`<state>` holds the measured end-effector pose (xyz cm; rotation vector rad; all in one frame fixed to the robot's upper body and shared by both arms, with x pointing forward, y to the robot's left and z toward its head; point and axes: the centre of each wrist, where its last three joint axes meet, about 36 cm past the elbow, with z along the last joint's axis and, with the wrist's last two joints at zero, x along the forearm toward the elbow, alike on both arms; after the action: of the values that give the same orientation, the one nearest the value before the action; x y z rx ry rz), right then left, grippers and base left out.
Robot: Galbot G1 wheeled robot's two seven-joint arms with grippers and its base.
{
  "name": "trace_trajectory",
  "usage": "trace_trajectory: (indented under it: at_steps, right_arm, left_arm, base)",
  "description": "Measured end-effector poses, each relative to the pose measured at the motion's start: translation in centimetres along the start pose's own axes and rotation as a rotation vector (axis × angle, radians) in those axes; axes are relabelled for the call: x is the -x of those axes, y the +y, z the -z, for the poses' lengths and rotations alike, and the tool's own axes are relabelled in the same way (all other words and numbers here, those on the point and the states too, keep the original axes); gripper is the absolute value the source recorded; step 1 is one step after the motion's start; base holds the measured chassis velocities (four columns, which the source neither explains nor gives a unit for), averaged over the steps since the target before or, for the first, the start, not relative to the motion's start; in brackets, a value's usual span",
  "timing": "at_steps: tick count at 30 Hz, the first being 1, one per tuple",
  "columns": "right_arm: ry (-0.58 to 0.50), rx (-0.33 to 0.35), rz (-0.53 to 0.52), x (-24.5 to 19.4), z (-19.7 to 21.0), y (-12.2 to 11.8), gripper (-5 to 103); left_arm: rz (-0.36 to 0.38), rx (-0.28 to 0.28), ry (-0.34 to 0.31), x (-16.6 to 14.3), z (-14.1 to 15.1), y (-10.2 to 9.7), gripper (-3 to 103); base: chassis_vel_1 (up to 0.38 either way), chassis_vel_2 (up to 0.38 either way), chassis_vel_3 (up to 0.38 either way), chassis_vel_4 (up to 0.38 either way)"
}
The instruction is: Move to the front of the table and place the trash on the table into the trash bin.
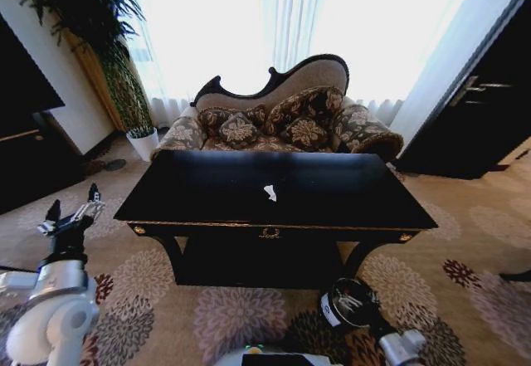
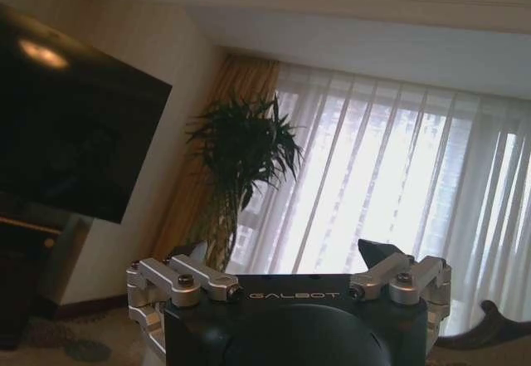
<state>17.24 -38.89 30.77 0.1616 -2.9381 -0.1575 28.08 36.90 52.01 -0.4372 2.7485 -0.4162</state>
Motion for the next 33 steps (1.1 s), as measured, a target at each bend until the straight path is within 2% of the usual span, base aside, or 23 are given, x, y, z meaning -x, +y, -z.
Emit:
trace_trajectory:
  at_steps: [6,10,16,18,22,25,26,29,30,32,33]
  right_arm:
    - [-0.004,-0.047,0.01,-1.7,2.4,-1.6,100]
    - [0.003,-0.126,0.095,-2.0,5.3,-2.8,100]
    - [-0.01,-0.199,0.218,-1.6,8.4,-2.1,100]
    - [-0.017,-0.204,0.236,-1.5,9.1,-1.9,100]
    - [-0.053,-0.2,0.269,-1.0,11.8,-1.2,100]
    - [-0.126,-0.149,0.283,0.5,15.9,0.0,100]
    - [-0.126,-0.149,0.283,0.5,15.9,0.0,100]
    - [-0.197,-0.108,0.281,2.3,19.6,2.0,100]
    - [-0.197,-0.108,0.281,2.3,19.6,2.0,100]
    - [-0.232,-0.086,0.27,3.8,21.9,4.0,100]
    - [-0.232,-0.086,0.27,3.8,21.9,4.0,100]
  left_arm:
    - [0.008,-0.015,0.026,0.6,-1.6,-0.1,100]
    - [0.015,-0.01,0.04,0.9,-2.4,0.0,100]
    - [0.022,-0.01,0.024,1.1,-1.9,0.3,100]
    - [0.023,-0.011,0.022,1.2,-1.8,0.4,100]
    - [0.025,-0.012,0.021,1.2,-1.8,0.5,100]
    - [0.031,-0.009,0.022,1.2,-1.8,0.6,100]
    - [0.031,-0.009,0.022,1.2,-1.8,0.6,100]
    - [0.035,-0.003,0.016,1.2,-1.4,1.0,100]
    - [0.035,-0.003,0.016,1.2,-1.4,1.0,100]
    - [0.034,0.009,0.007,1.2,-0.7,1.2,100]
    - [0.034,0.009,0.007,1.2,-0.7,1.2,100]
  base:
    - [0.0,0.0,0.0,0.0]
    - [0.0,0.0,0.0,0.0]
    - [0.0,0.0,0.0,0.0]
    - [0.0,0.0,0.0,0.0]
    - [0.0,0.0,0.0,0.0]
    - [0.0,0.0,0.0,0.0]
    - [0.0,0.0,0.0,0.0]
    - [0.0,0.0,0.0,0.0]
    - [0.0,0.0,0.0,0.0]
    - [0.0,0.0,0.0,0.0]
    - [0.0,0.0,0.0,0.0]
